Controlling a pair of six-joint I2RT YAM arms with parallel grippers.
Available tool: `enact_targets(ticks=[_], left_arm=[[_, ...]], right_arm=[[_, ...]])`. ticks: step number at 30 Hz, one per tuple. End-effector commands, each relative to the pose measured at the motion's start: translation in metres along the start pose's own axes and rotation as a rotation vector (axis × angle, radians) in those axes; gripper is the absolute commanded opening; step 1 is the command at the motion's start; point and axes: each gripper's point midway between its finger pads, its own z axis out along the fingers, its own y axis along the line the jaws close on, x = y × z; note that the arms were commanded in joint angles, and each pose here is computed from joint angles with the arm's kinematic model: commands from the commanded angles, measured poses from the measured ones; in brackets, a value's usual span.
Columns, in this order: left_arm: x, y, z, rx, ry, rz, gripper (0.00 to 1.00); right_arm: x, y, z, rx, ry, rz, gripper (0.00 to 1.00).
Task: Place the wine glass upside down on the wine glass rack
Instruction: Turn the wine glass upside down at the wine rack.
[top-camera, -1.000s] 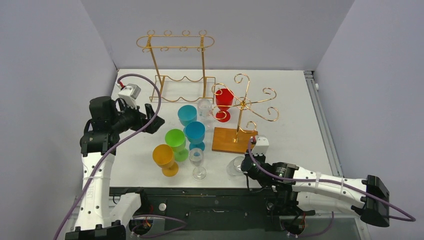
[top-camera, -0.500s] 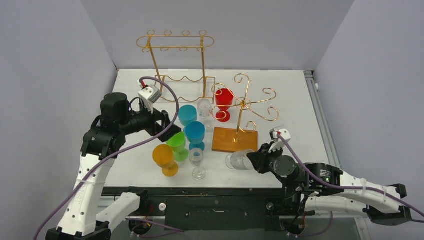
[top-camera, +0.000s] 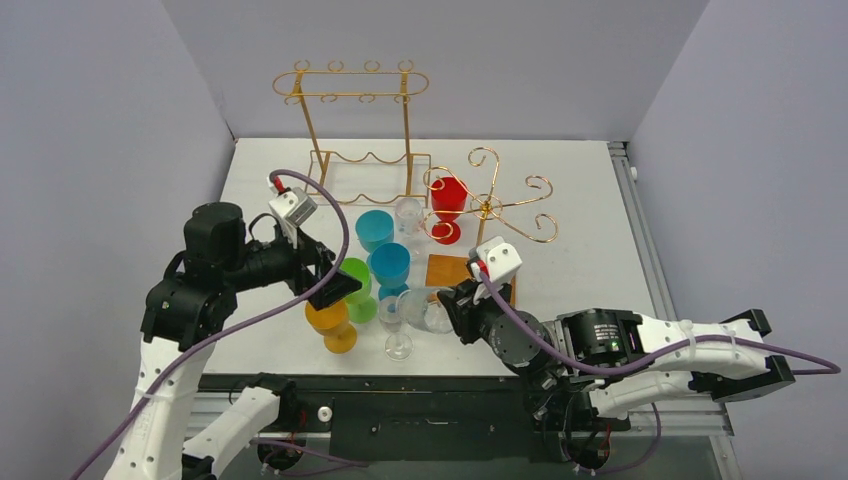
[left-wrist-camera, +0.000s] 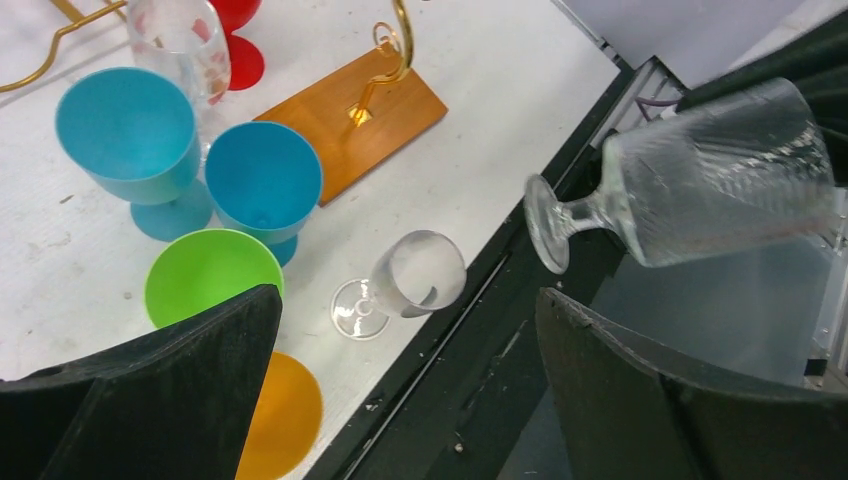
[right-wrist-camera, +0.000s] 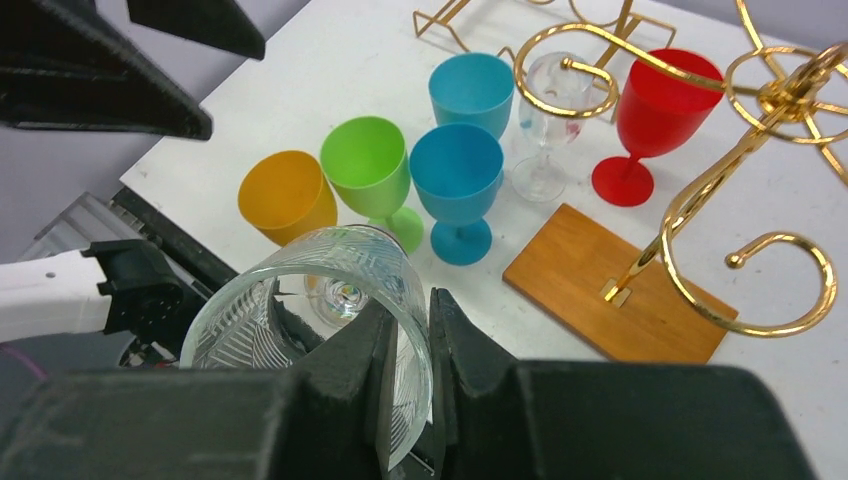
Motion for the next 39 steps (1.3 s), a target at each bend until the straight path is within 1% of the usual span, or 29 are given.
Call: enact_targets(ticks=[1, 5, 6, 10, 14, 15, 25, 27, 29, 33, 34, 35, 36, 39], left_arm=[[-0.004, -0.034, -0.016, 0.112, -0.038, -0.016, 0.97], [-0.001, -0.043, -0.016, 0.168, -0.030, -0.028, 1.00], [0.000, -0.043, -0.015, 0.180, -0.026, -0.029, 0.97], [-0.002, -0.046, -0.011, 0.218, -0.022, -0.030, 0.85], [-0.007, -0.047, -0.009, 0.237, -0.026, -0.023, 0.65], [-0.008, -0.046, -0.008, 0.238, -0.026, -0.022, 0.62], [-0.010, -0.039, 0.003, 0.247, -0.022, -0.047, 0.61], [-0.011, -0.041, 0.004, 0.263, -0.022, -0.054, 0.59], [-0.013, -0.042, 0.005, 0.272, -0.024, -0.057, 0.53], [-0.013, -0.042, 0.006, 0.285, -0.015, -0.058, 0.35], [-0.012, -0.042, 0.007, 0.291, -0.007, -0.065, 0.34], [-0.011, -0.042, 0.008, 0.297, 0.000, -0.074, 0.33], [-0.011, -0.043, 0.008, 0.302, 0.003, -0.079, 0.35], [-0.010, -0.045, 0.006, 0.312, 0.011, -0.087, 0.55]], right_arm=[[-0.062, 0.000, -0.006, 0.028, -0.168, 0.060, 0.00], [-0.076, 0.013, 0.002, 0.013, -0.198, 0.058, 0.00], [-0.080, 0.017, 0.004, 0.001, -0.204, 0.066, 0.00], [-0.093, 0.029, 0.015, -0.058, -0.223, 0.108, 0.00], [-0.100, 0.041, 0.020, -0.113, -0.232, 0.129, 0.00], [-0.101, 0.044, 0.021, -0.122, -0.233, 0.131, 0.00], [-0.110, 0.060, 0.026, -0.182, -0.257, 0.154, 0.00], [-0.110, 0.062, 0.028, -0.181, -0.262, 0.153, 0.00], [-0.111, 0.062, 0.031, -0.177, -0.269, 0.155, 0.00], [-0.111, 0.057, 0.037, -0.133, -0.289, 0.139, 0.00], [-0.113, 0.056, 0.037, -0.125, -0.298, 0.137, 0.00], [-0.115, 0.055, 0.038, -0.124, -0.305, 0.136, 0.00], [-0.116, 0.055, 0.038, -0.122, -0.310, 0.133, 0.00], [-0.120, 0.054, 0.038, -0.113, -0.316, 0.111, 0.00]])
